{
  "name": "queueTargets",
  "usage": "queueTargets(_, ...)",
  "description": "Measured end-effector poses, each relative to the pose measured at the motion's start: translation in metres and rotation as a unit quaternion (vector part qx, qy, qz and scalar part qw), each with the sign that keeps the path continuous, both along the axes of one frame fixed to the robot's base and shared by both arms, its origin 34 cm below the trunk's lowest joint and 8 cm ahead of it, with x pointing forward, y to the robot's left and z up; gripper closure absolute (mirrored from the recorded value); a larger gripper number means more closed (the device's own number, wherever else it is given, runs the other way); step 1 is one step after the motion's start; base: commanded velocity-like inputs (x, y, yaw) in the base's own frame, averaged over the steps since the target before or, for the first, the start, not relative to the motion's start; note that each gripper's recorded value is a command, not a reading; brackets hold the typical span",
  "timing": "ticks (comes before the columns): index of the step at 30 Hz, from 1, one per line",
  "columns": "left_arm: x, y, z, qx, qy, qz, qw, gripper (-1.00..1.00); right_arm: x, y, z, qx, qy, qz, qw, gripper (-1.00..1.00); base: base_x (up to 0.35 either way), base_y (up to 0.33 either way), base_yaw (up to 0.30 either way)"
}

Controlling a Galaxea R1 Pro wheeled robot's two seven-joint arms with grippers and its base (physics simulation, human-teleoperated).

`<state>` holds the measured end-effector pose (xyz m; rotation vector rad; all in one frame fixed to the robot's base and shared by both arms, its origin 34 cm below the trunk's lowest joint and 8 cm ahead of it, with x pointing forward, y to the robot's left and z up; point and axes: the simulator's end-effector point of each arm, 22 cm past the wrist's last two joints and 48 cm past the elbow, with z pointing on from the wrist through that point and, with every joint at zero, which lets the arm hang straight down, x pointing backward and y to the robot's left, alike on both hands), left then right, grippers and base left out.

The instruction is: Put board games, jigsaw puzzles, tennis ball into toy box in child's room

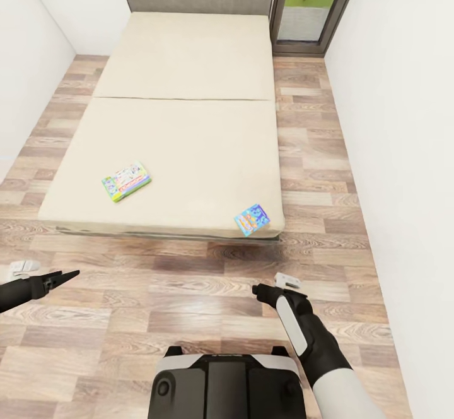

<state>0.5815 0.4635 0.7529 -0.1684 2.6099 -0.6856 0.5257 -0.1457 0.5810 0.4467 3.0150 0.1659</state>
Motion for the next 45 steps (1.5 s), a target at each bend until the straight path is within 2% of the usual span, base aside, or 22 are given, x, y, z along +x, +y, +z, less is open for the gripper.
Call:
queueTargets(5, 0.002, 0.0, 0.004, -0.001, -0.004, 0.0, 1.0, -1.0, -0.012, -0.003, -0.004, 0.001, 0.016, -0.006, 0.9999, -1.0, 0.0, 0.0, 0.0)
queueTargets(11, 0.0, -0.003, 0.004, -0.006, -0.002, 0.003, 1.0, -1.0, -0.014, -0.008, -0.004, 0.017, 0.023, -0.039, 0.9988, -1.0, 0.0, 0.0, 0.0)
queueTargets(14, -0.003, -0.006, 0.0, -0.013, 0.003, 0.007, 0.9999, -1.0, -0.018, -0.018, -0.006, 0.019, 0.028, -0.049, 0.9982, -1.0, 0.0, 0.0, 0.0)
queueTargets(20, -0.002, -0.009, 0.003, -0.017, -0.001, 0.008, 0.9998, -1.0, -0.024, -0.026, -0.009, 0.033, 0.03, -0.045, 0.998, -1.0, 0.0, 0.0, 0.0)
queueTargets(28, 0.001, -0.009, 0.008, -0.016, -0.006, 0.006, 0.9998, -1.0, -0.028, -0.028, -0.009, 0.036, 0.038, -0.043, 0.9977, -1.0, 0.0, 0.0, 0.0)
queueTargets(37, 0.005, -0.009, 0.015, -0.017, -0.014, 0.007, 0.9997, -1.0, -0.023, -0.03, -0.004, 0.035, 0.032, -0.042, 0.998, -1.0, 0.0, 0.0, 0.0)
queueTargets(41, 0.007, -0.009, 0.019, -0.017, -0.018, 0.007, 0.9997, -1.0, -0.021, -0.046, -0.004, 0.025, 0.029, -0.043, 0.9984, -1.0, 0.0, 0.0, 0.0)
queueTargets(45, 0.008, -0.009, 0.022, -0.016, -0.021, 0.007, 0.9996, -1.0, -0.018, -0.051, -0.001, 0.021, 0.026, -0.043, 0.9985, -1.0, 0.0, 0.0, 0.0)
